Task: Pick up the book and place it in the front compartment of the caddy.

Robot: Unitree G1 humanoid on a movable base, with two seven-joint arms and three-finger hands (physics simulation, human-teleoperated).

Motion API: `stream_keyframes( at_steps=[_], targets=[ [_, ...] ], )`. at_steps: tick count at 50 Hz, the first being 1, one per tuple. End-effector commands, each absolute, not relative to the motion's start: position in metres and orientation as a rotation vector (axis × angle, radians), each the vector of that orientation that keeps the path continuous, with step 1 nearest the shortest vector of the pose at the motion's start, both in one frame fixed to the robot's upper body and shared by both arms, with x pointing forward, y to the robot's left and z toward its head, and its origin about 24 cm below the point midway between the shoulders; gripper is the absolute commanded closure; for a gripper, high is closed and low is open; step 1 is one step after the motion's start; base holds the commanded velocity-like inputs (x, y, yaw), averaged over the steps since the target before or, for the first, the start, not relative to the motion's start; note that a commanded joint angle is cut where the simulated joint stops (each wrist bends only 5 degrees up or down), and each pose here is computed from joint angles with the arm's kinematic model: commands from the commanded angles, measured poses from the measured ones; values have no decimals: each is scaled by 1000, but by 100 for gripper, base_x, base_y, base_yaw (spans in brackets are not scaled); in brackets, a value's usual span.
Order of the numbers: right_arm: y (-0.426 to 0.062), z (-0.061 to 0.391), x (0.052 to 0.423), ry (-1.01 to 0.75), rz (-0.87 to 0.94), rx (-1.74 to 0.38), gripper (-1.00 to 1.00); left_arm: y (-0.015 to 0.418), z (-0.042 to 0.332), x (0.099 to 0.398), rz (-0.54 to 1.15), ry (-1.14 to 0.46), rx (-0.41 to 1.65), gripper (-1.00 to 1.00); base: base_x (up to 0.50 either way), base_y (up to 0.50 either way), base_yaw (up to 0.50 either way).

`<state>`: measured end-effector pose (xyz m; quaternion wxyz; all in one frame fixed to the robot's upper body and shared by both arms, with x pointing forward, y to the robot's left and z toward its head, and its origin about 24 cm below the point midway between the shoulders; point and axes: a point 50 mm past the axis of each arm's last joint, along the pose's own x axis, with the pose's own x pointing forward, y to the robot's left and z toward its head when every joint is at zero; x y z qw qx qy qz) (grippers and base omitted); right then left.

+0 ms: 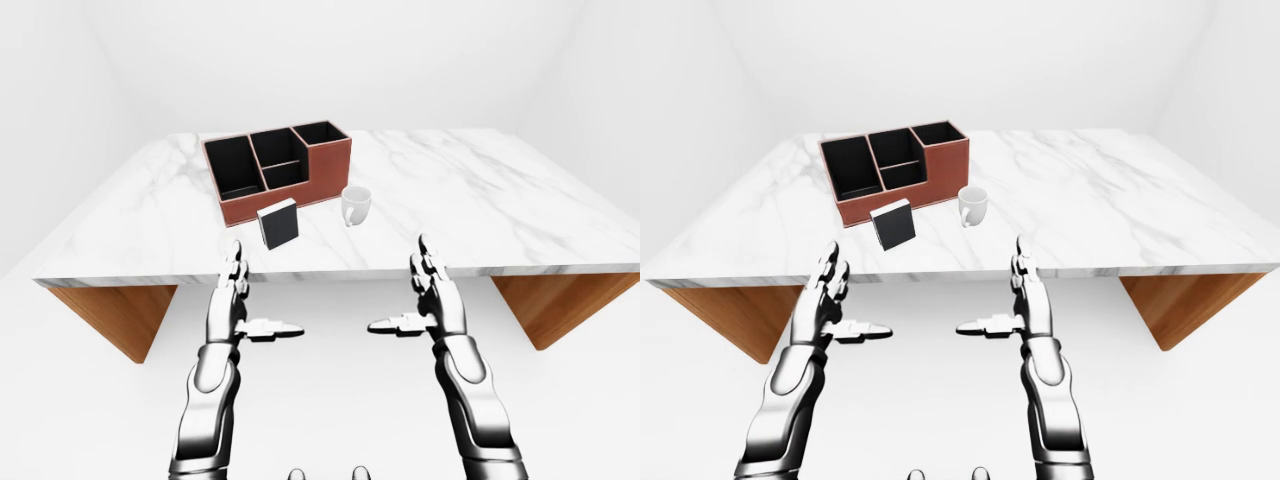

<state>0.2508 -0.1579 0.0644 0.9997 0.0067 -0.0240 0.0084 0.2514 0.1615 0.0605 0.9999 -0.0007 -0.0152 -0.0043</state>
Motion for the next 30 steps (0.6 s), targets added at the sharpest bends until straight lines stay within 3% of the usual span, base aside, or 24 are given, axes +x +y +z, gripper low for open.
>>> stream_keyframes(
  at_steps=[1,20,30],
  targets=[
    [-157,86,246,-139,24,1,-100,164,81,249,-11,-118,5,-100,0,0,0],
    [-156,122,234,-302,49,29,-100,167,116,241,-17,-271,34,-100,0,0,0],
    [-156,127,231,-324,62,38,-100,168,121,239,-18,-291,40,-100,47,0,0]
  ],
)
